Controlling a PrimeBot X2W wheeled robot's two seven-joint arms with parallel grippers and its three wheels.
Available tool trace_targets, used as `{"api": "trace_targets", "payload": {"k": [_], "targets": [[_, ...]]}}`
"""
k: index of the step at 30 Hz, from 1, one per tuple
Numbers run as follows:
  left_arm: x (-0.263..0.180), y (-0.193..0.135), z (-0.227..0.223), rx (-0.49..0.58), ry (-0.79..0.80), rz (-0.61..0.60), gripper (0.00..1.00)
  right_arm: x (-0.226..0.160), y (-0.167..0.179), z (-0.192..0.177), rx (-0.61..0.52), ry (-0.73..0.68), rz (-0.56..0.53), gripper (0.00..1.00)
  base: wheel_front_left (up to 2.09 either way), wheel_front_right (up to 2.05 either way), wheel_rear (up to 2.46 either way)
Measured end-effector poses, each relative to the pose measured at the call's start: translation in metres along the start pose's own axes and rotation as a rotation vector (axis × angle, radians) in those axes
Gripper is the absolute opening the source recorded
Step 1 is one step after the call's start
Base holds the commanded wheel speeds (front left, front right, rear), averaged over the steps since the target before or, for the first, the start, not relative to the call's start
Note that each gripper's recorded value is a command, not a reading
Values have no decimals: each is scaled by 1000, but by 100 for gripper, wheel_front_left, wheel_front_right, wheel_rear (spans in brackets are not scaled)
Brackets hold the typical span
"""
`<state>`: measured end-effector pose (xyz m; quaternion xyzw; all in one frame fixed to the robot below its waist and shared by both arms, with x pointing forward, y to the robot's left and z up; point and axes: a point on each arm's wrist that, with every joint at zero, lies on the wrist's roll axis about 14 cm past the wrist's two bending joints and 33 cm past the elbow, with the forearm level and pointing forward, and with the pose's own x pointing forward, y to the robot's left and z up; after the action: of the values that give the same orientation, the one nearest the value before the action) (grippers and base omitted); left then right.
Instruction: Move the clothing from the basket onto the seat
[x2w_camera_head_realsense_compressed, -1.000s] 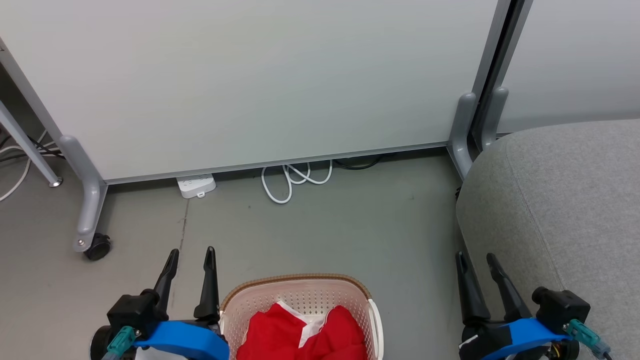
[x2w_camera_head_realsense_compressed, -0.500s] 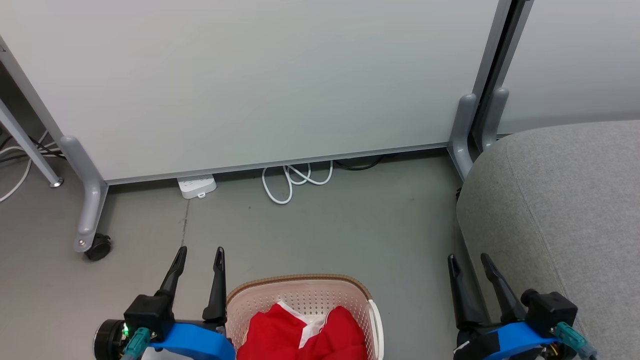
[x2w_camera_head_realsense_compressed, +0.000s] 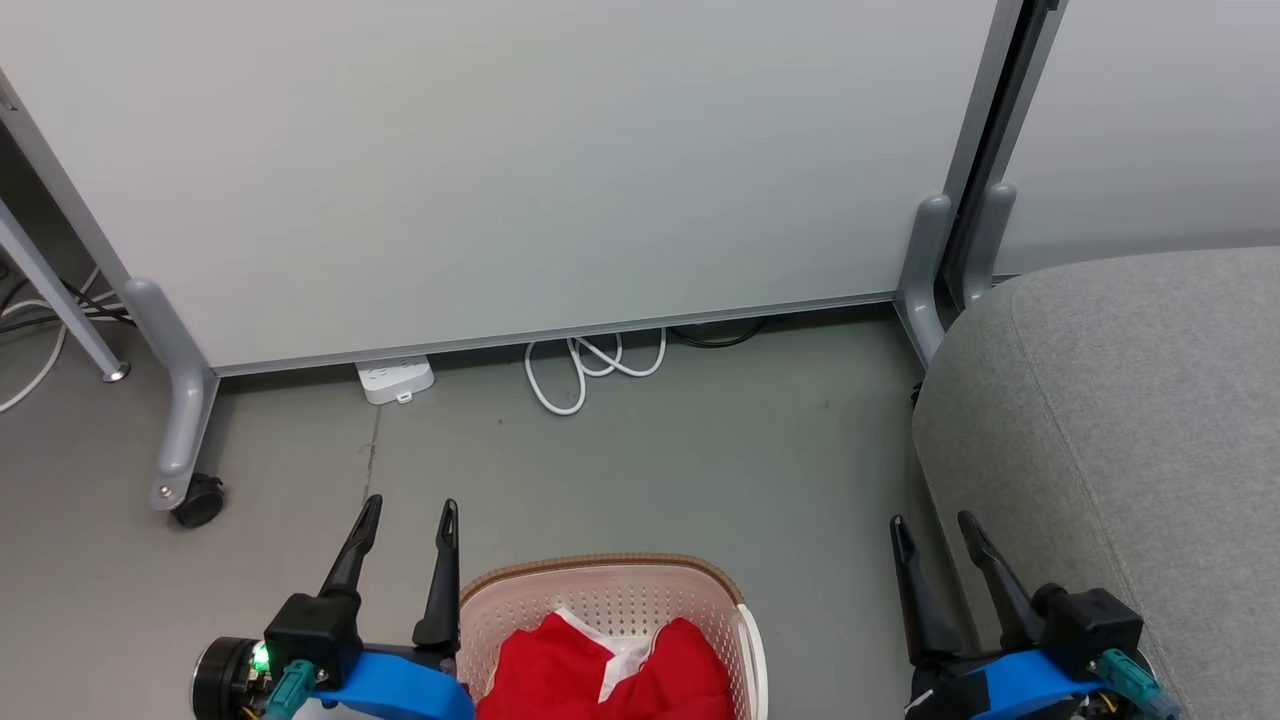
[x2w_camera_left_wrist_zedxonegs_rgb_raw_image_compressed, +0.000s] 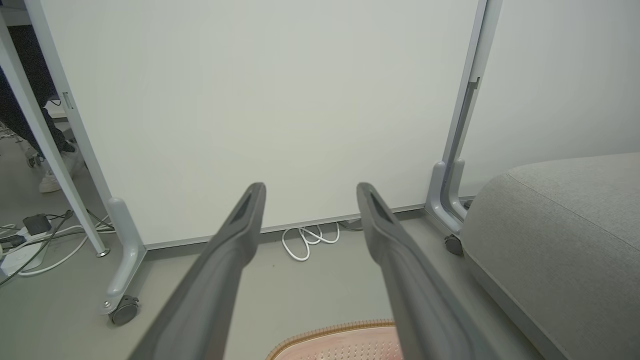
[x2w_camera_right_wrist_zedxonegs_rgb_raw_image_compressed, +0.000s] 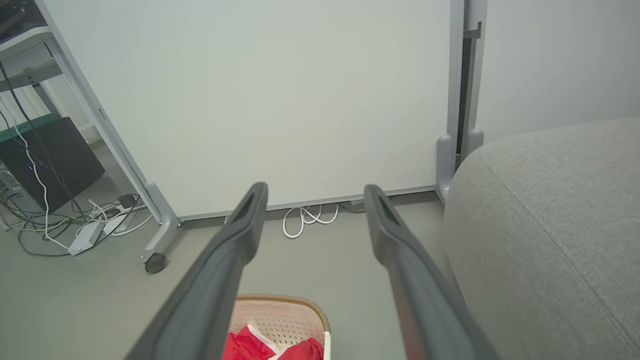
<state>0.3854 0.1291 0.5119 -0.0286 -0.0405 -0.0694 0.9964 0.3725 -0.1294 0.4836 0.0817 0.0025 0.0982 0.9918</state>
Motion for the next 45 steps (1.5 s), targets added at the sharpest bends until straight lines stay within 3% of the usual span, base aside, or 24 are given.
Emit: {"api": "trace_targets", "payload": {"k": [17,28,36,45], "targets": [[-2,2,-6,-8,19,7,100,-1,-2,-4,5,11,-8,100,0,0,0],[29,-18,-16,31,51,-107,100,11,-9,-10,10,30,-21,100,0,0,0],[66,-35,-50,104,147,-242,100,34,-24,-14,9,36,-48,100,0,0,0],[90,-51,-123,198,328,-396,100,60,-47,-27,7,51,-90,100,0,0,0]]}}
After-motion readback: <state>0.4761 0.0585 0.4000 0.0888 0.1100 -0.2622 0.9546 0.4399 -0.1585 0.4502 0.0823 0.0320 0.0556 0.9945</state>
